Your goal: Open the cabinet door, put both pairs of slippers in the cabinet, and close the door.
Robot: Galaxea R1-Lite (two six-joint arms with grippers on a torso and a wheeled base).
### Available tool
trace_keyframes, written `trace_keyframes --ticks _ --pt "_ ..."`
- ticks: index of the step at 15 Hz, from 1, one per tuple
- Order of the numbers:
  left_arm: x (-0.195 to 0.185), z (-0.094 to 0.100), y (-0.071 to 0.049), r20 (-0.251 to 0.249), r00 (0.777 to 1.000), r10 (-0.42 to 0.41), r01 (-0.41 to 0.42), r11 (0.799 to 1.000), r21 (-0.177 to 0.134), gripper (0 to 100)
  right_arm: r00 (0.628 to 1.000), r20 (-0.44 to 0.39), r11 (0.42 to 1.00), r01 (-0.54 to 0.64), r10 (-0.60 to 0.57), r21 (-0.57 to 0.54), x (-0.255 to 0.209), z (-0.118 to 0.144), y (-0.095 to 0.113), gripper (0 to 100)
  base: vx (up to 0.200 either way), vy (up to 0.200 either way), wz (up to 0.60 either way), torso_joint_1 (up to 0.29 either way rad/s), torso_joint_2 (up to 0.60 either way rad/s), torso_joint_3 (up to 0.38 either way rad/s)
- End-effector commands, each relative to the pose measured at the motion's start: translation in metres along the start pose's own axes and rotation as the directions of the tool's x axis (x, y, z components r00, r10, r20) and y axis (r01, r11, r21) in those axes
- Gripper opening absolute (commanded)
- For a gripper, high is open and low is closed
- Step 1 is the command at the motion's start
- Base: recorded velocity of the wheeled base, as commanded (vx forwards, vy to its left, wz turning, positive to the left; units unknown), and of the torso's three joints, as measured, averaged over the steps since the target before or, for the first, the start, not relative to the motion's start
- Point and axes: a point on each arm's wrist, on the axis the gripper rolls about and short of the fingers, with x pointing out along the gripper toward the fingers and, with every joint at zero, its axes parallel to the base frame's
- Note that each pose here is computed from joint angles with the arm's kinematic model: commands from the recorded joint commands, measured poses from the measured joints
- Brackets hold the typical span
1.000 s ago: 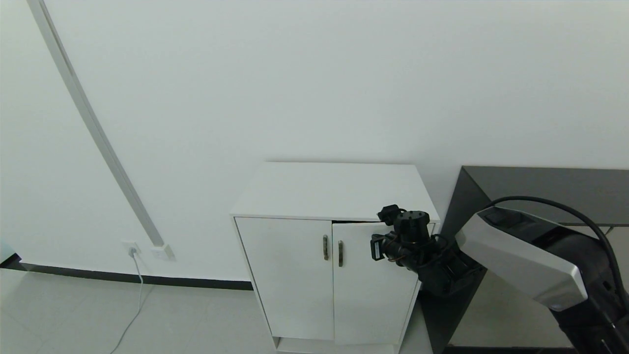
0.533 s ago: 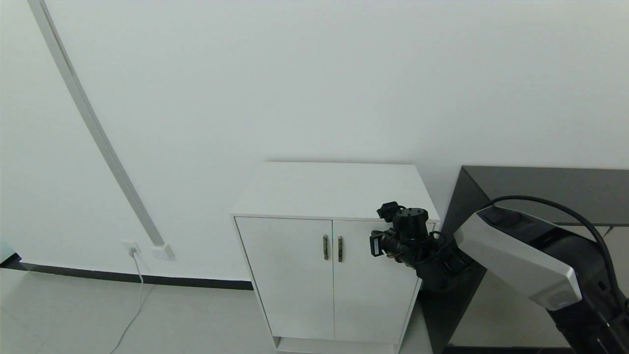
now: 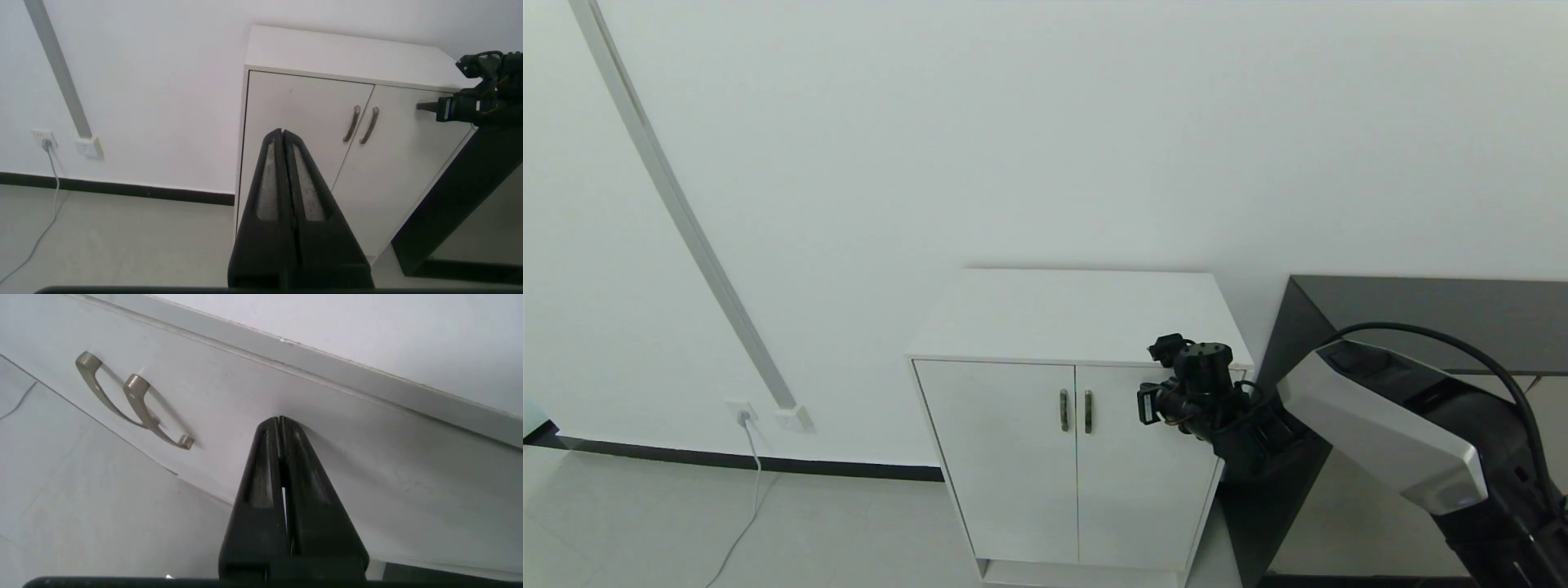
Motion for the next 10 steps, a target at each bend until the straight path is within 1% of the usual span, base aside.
trace_keyframes --ticks 1,7,10 --pt "0.0 0.0 0.0 -0.001 1.0 0.0 0.0 1.0 0.0 0 1.0 0.009 1.0 -0.001 0.001 0.0 0.001 0.003 0.0 0 0.0 0.0 0.0 0.0 0.0 0.0" --pt "0.0 0.0 0.0 -0.001 1.0 0.0 0.0 1.0 0.0 0 0.999 0.021 1.0 0.026 -0.026 0.003 0.001 0.004 -0.001 0 0.0 0.0 0.0 0.0 0.0 0.0" --pt "0.0 0.0 0.0 -0.001 1.0 0.002 -0.002 1.0 0.0 0 0.999 0.025 0.999 0.035 -0.035 0.005 -0.02 0.018 -0.001 0 0.0 0.0 0.0 0.0 0.0 0.0"
